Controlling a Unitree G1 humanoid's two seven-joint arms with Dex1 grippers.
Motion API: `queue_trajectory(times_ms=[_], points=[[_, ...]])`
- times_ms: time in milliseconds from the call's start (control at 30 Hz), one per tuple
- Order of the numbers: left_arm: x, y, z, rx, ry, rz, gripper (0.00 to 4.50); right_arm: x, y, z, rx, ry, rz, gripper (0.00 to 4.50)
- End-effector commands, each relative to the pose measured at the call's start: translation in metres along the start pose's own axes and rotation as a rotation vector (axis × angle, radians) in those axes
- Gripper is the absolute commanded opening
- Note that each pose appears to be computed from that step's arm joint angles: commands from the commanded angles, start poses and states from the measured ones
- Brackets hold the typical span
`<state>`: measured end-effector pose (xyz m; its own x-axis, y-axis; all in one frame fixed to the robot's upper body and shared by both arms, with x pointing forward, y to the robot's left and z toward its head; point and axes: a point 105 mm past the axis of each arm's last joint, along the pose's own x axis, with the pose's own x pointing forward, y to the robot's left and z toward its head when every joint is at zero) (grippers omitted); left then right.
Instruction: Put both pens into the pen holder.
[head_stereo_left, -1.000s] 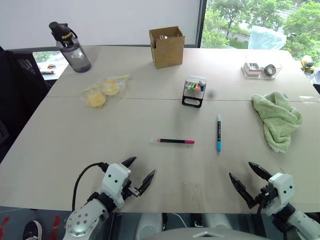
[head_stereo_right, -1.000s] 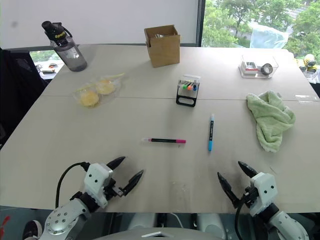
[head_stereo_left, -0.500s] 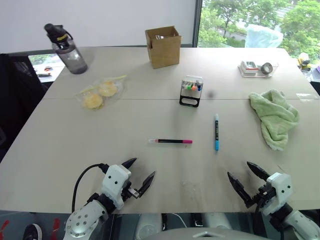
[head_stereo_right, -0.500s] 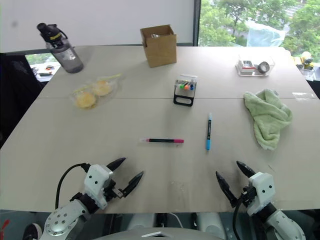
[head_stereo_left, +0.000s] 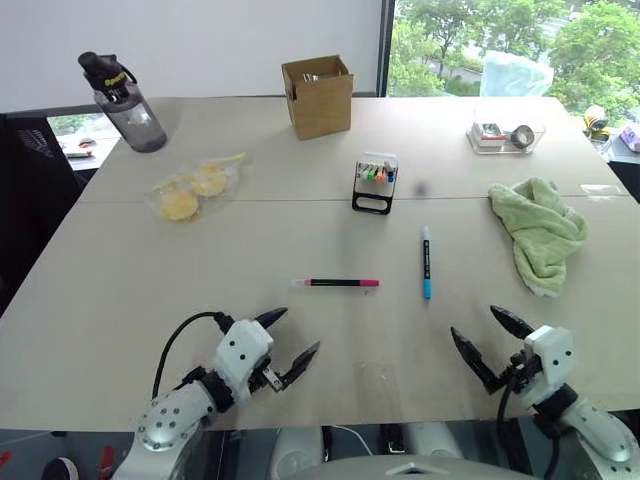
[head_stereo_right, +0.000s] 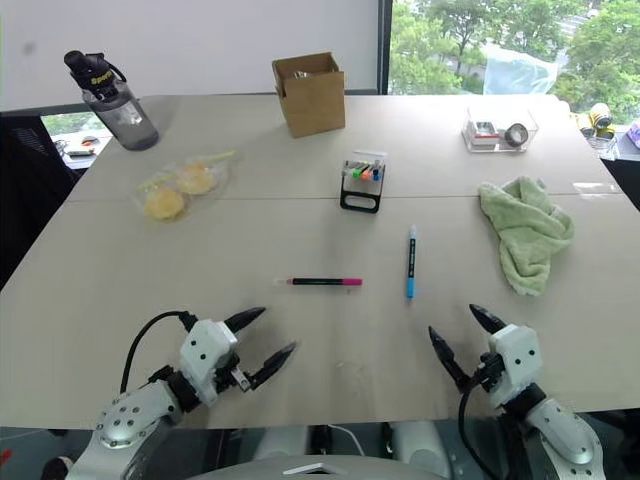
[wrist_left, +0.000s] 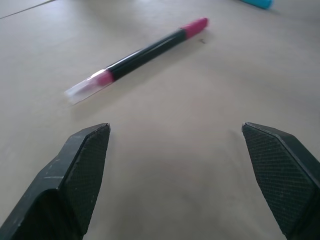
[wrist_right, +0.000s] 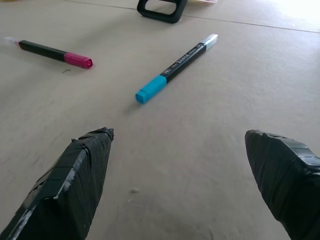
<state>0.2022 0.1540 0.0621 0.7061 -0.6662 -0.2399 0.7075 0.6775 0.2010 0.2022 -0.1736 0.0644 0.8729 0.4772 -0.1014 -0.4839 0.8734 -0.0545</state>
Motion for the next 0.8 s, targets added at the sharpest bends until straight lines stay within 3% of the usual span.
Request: queue_trajectory(times_ms=[33, 300, 400, 533, 800], points=[[-0.002, 0.001, 0.009, 0.005, -0.036, -0.033, 4.37, 0.011, -0.004, 0.02, -0.045, -0.026, -0.002, 4.5], [-0.011, 0.007, 0.042, -0.022, -0.09, -0.162, 4.37, 0.047, 0.004, 0.046, 0.007, -0.013, 0.032, 4.5], [-0.017, 0.014, 0.048, 0.013, -0.042, -0.225, 4.37, 0.064, 0.003, 0.05, -0.022, 0.021, 0.037, 4.5], [-0.025, 0.021, 0.051, 0.072, 0.017, -0.27, 4.37, 0.081, 0.003, 0.047, -0.018, 0.1, 0.023, 4.5], [-0.025, 0.028, 0.066, 0.095, 0.001, -0.267, 4.37, 0.087, 0.001, 0.027, 0.014, 0.298, -0.015, 4.5]])
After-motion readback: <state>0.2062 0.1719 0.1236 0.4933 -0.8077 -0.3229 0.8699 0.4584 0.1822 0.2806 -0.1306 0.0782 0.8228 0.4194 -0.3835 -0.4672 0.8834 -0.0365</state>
